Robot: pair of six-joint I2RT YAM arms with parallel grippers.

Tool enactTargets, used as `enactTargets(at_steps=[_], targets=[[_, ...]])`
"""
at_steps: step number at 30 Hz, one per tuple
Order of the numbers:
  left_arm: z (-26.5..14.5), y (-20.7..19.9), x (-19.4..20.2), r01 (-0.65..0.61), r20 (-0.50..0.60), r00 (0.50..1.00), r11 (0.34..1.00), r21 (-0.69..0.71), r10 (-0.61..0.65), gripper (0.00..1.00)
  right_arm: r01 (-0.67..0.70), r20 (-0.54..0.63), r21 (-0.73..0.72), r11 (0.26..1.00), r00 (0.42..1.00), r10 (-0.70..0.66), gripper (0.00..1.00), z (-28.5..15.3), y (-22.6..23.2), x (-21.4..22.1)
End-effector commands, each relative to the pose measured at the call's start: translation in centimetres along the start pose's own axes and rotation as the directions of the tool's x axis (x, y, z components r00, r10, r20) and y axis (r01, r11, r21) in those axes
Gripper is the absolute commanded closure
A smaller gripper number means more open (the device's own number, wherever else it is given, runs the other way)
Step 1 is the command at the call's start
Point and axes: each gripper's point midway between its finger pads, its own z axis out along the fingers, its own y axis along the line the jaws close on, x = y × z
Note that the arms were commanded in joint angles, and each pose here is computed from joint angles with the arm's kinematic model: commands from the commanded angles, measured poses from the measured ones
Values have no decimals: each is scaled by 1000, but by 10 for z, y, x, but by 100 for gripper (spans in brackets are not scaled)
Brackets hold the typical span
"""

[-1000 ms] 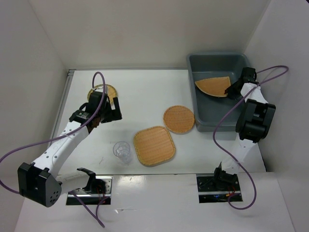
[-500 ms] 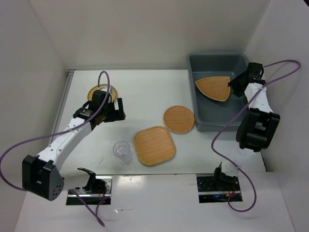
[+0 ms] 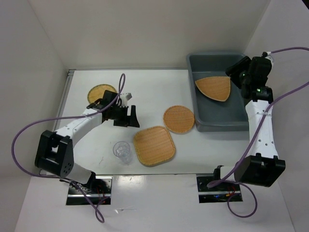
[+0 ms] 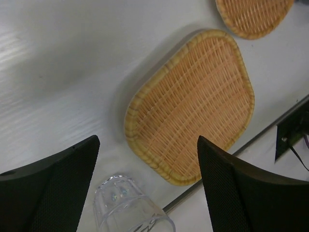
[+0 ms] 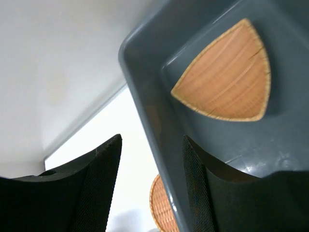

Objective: Place the mixed dishes into the plastic bin

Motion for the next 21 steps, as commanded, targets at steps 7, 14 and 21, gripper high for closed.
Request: enactTargets(at_steps=[7, 14, 21], targets=[[42, -9, 24, 60, -164, 986, 981, 182, -30, 21, 35, -3, -48, 998, 999, -35, 41, -33, 16, 10], [64, 5, 42, 89, -260, 965, 980, 175, -41, 29, 45, 11, -58, 997, 999, -44, 41, -45, 14, 11], [73, 0, 51, 125, -309, 950, 964, 234, -49, 52, 36, 10, -59, 998, 999, -35, 41, -48, 11, 15]])
